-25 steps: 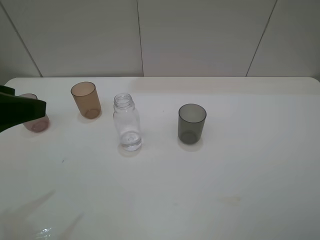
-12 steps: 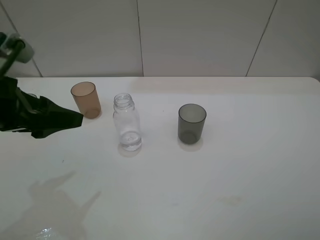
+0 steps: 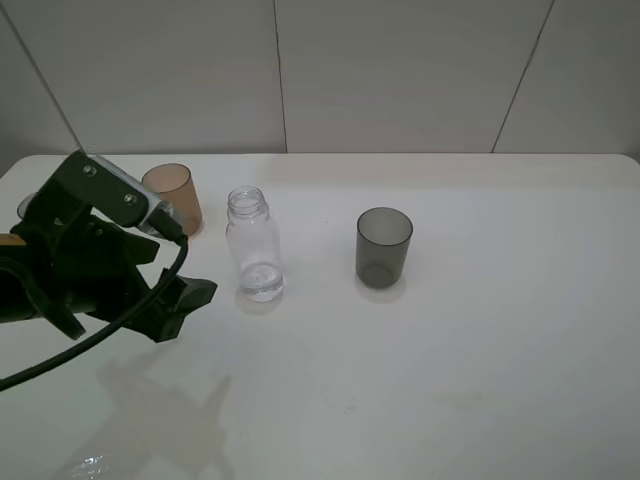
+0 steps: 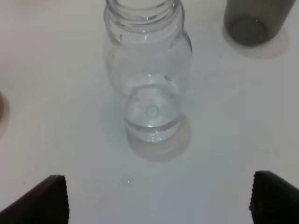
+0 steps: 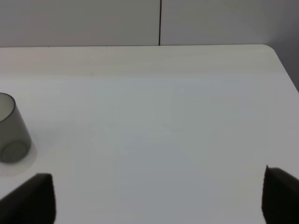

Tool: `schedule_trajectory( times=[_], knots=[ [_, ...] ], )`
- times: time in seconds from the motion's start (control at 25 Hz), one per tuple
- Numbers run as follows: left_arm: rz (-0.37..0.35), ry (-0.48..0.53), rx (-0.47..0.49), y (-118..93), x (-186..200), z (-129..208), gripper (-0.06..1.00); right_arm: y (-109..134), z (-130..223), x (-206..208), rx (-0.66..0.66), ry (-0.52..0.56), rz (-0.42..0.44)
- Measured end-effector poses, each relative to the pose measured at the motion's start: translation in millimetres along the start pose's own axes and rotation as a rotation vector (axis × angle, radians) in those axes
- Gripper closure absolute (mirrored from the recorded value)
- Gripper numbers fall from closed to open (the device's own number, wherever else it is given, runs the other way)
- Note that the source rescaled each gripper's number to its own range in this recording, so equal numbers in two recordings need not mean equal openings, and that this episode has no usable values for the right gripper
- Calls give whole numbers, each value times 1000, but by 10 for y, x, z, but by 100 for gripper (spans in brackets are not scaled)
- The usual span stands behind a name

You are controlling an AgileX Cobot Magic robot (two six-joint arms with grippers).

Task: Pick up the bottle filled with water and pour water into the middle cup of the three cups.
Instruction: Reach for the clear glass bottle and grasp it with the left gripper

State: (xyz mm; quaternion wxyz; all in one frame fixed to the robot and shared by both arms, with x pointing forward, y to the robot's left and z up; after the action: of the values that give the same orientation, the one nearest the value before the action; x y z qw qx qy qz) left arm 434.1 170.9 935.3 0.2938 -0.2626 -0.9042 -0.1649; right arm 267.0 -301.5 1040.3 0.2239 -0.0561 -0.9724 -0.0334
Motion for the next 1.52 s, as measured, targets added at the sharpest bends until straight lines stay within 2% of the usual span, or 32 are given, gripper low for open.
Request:
schedule_trajectory(
  times=[0.2, 0.4, 0.48, 0.72, 0.84, 1.16, 1.36, 1.52],
  knots=[
    [-26, -14, 23, -109, -238, 41, -6, 0, 0, 0, 0, 0, 0],
    [-15, -97, 133, -173, -363, 81, -6, 0, 0, 0, 0, 0, 0],
    [-14, -118, 147, -181, -381, 175, -6, 0, 0, 0, 0, 0, 0],
    [-7, -230, 48, -220, -444, 369, -6, 0, 0, 0, 0, 0, 0],
    [-4, -279, 38, -246, -521, 409, -6, 0, 0, 0, 0, 0, 0],
    [1, -226, 42, -304, -786, 558, -6, 0, 0, 0, 0, 0, 0],
    [-14, -310, 20, -320, -939, 322, -6, 0, 0, 0, 0, 0, 0],
    [-28, -309, 22, -322, -1047, 315, -6, 0, 0, 0, 0, 0, 0]
  ],
)
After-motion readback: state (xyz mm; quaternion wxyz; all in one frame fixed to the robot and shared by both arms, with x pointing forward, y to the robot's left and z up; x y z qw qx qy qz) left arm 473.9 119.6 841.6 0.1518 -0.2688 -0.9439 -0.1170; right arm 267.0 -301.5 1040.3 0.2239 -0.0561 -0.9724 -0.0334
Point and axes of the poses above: a point on each arm's last joint axis where the gripper is mounted, x pointing back along that axis away from the gripper, y along the wrist's bending axis when the last joint is at zero, z = x × y, the point moved 4 cm from there along -x, pointing out along that axis toward the gripper, and after that the axes turned 4 degrees about -x, right-handed, at the moved point
